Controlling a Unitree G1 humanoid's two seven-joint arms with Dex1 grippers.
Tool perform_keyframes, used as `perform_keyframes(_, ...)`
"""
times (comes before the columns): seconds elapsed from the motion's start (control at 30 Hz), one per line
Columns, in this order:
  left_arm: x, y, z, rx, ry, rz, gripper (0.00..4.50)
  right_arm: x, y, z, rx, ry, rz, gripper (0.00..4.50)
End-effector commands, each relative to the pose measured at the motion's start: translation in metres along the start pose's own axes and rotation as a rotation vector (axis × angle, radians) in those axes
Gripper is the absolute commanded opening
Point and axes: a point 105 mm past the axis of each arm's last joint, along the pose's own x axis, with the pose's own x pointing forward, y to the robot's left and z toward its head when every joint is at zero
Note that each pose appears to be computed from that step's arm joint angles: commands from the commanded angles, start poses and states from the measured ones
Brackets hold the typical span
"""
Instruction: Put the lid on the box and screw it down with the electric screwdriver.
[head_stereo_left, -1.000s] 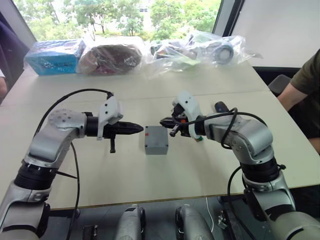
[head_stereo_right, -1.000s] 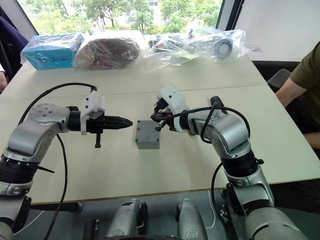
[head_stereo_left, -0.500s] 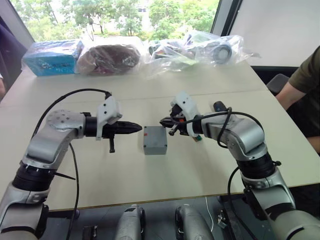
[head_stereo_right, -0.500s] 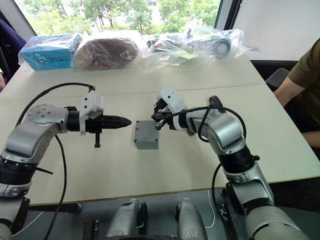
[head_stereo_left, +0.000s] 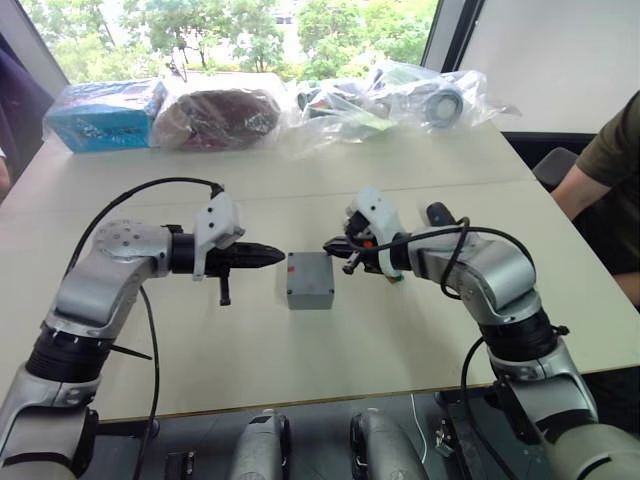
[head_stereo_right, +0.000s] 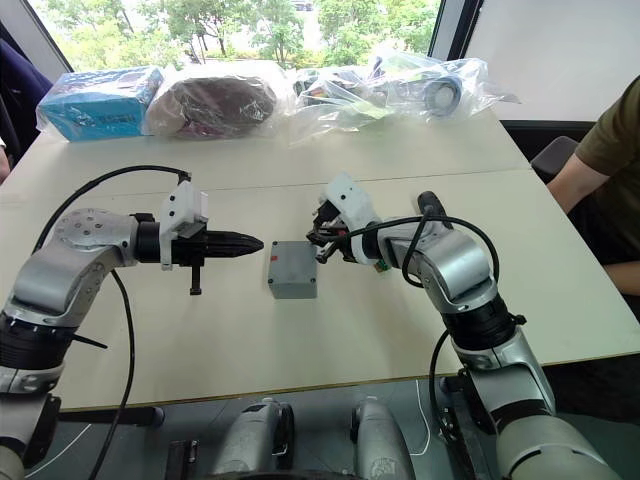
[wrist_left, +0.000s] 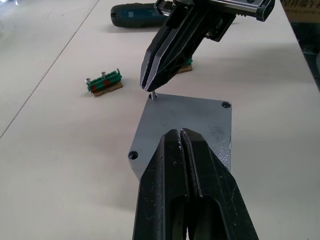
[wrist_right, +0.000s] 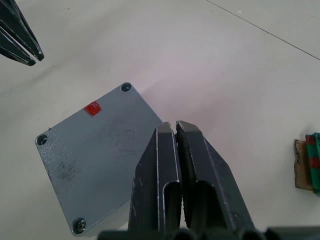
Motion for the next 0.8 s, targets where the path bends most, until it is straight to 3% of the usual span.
perform_keyframes(0.03, -0.001, 0.000, 0.015, 0.056, -0.027, 0.003, 0.00, -0.003, -0.002, 0.003, -0.013, -0.022, -0.012, 0.06)
perform_keyframes(0.8, 0.002, -0.003, 0.014, 0.055, -0.029, -0.009, 0.00, -0.008, -0.017, 0.009, -0.019, -0.035, -0.052, 0.06)
